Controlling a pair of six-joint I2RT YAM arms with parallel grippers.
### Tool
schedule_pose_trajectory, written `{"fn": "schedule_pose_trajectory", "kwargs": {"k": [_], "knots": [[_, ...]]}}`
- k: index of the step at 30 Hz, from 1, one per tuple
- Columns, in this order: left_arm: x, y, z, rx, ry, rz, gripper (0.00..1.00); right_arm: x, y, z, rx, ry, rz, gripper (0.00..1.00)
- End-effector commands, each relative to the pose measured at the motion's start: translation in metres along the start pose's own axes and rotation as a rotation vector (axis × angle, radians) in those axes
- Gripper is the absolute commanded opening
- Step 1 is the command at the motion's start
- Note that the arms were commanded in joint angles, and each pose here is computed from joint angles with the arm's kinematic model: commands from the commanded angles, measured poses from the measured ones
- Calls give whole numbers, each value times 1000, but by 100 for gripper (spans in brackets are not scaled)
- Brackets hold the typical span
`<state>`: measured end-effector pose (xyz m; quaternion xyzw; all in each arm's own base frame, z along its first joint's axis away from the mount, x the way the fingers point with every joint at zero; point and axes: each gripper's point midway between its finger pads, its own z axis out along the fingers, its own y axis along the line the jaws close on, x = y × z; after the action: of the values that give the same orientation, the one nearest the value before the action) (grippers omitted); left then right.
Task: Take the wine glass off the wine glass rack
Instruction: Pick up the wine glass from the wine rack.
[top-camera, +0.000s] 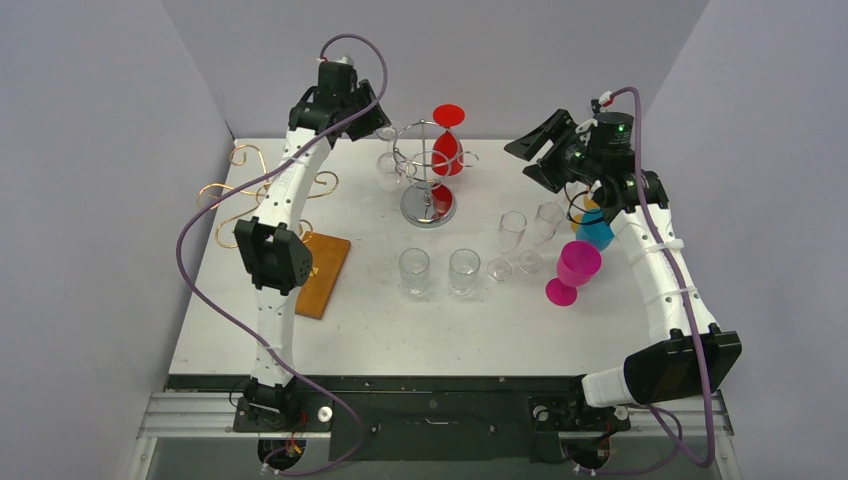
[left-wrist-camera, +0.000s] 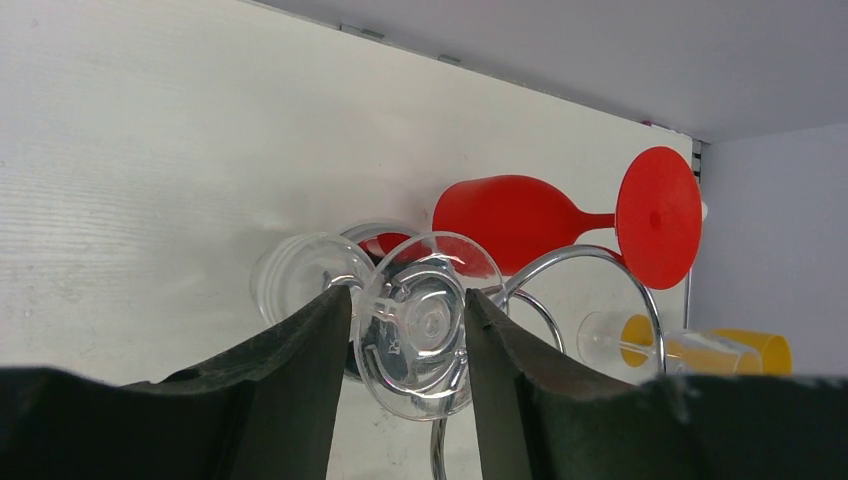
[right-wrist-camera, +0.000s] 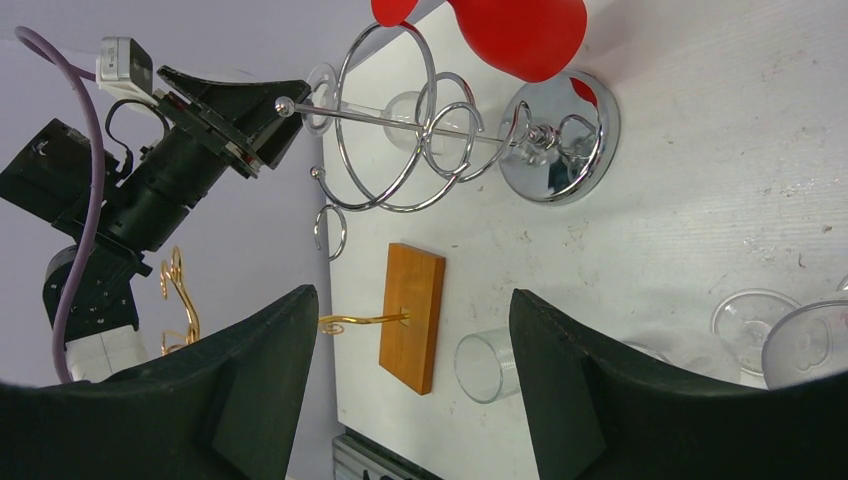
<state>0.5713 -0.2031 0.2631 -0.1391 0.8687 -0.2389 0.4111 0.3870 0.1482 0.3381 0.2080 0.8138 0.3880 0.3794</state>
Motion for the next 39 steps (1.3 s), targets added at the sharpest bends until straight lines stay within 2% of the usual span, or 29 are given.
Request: {"fn": "schedule_pose_trajectory", "kwargs": {"k": [1,28,39], "knots": [[-13,-8,2,62,-33,-27,40,-5,6,5,-32,-22,-32,65],[-29,-18,-21,171,-31,-90,6,-3,2,7,-27,-16,-28,65],[-40,-25,-33,241,-50,-125,0,-3,1,7,-19,-20,-28,65]]}}
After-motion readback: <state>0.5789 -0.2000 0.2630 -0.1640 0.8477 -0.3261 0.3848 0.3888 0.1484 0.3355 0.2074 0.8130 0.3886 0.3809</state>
